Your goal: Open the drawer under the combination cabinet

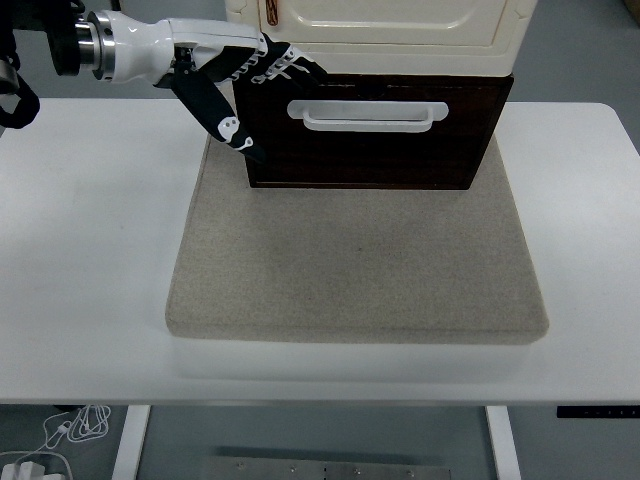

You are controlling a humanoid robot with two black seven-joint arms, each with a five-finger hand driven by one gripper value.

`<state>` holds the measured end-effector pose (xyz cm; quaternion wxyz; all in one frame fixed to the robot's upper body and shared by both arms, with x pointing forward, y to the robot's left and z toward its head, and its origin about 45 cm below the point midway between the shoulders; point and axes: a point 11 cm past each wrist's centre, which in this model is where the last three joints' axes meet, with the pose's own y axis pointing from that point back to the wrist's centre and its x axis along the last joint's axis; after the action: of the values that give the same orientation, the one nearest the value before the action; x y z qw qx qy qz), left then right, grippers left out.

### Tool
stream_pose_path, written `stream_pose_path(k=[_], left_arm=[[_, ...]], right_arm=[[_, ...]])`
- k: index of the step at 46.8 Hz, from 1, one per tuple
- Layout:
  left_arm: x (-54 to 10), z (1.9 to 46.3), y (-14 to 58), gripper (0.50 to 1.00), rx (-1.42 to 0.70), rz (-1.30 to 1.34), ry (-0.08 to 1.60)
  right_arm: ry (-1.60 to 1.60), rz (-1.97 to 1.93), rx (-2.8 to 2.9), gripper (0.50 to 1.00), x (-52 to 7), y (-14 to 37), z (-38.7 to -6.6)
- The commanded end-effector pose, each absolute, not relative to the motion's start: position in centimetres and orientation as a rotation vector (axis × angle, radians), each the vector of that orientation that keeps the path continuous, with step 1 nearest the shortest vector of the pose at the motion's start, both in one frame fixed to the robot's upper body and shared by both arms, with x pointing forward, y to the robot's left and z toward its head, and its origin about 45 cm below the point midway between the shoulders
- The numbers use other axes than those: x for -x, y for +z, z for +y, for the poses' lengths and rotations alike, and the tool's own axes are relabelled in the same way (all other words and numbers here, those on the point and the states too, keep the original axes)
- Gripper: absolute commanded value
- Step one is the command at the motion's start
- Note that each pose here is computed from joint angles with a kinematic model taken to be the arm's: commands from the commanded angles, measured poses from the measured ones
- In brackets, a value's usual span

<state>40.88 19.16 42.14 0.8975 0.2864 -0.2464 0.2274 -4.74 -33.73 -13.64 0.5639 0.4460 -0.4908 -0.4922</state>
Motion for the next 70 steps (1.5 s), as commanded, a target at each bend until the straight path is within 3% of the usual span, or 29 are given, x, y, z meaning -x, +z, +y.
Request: stream_pose_path(k=[1,27,70], left_arm=[[-41.1,17.8,41.8,1.000,-0.616,-0.514,0.444],[-41.2,11.2,40.5,1.000,-0.687,-0.523,0.349],[-43.8,12.8,41.6,1.000,-0.739,-0.541,0.443]], right_arm=[[-1.159,-1.155,-1.050,0.928,4.7,-13.6,-33.7],[-1.157,-1.156,-1.049,0.928,4.7,-13.6,-33.8],[-1.159,-1.155,-1.050,0.928,4.7,-13.6,-33.7]])
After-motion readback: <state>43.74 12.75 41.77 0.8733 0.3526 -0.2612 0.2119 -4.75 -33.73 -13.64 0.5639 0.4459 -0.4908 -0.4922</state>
